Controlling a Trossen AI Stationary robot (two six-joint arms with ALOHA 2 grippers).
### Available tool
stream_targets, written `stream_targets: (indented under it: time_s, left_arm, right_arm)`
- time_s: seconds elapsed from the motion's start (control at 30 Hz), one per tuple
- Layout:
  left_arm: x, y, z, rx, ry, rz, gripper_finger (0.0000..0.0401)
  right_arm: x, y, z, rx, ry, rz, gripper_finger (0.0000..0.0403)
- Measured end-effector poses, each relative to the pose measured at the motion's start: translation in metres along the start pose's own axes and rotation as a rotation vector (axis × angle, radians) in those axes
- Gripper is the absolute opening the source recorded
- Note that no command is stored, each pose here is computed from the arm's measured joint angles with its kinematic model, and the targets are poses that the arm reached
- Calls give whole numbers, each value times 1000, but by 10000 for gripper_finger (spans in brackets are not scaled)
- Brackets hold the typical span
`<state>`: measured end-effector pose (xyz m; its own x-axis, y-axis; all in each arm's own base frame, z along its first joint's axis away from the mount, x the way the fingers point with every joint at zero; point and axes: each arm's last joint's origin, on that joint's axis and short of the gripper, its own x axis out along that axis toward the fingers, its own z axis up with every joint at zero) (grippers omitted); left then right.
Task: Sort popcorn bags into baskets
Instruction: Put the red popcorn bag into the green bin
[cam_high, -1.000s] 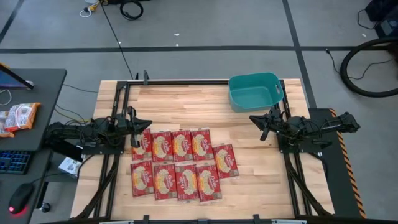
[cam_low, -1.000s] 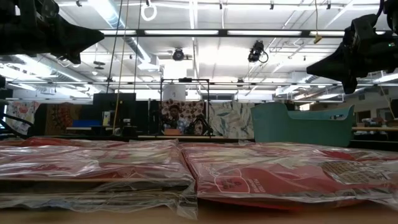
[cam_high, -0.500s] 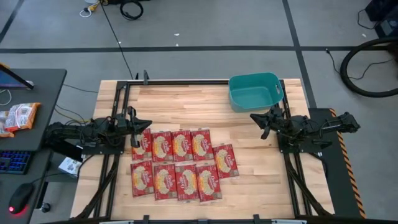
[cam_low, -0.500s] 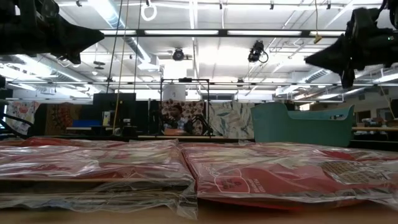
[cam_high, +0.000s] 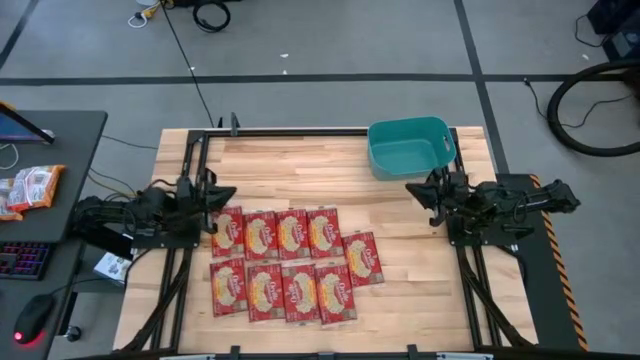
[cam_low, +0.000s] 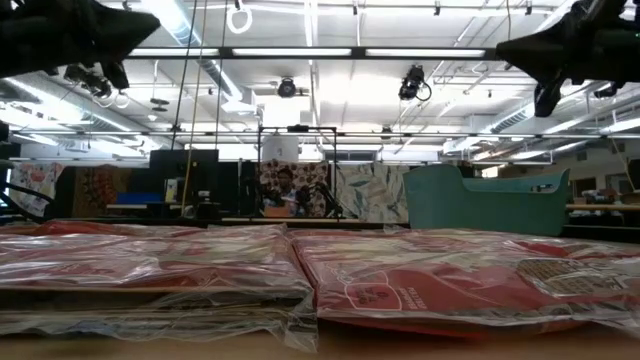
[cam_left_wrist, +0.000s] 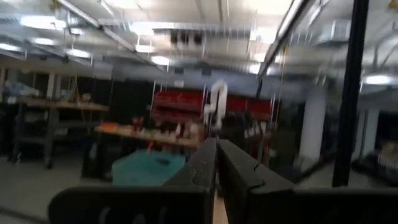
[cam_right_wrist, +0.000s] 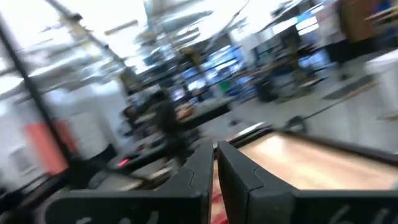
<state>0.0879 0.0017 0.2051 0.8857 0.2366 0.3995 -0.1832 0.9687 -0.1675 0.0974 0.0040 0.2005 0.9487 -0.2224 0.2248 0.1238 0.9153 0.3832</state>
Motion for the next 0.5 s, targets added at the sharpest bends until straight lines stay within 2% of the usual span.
stream_targets:
  time_s: [0.1,0.3,0.5]
  left_arm:
    - [0,0,2,-9,-24,-1,21]
    - [0,0,3,-38,-35,-2,21]
    - [0,0,3,-35,-30,-7,21]
  right_arm:
    - [3,2,-6,-12,71,66,27]
    - [13,0,-23,-55,219,9,22]
    - [33,8,-28,-71,402,-14,9]
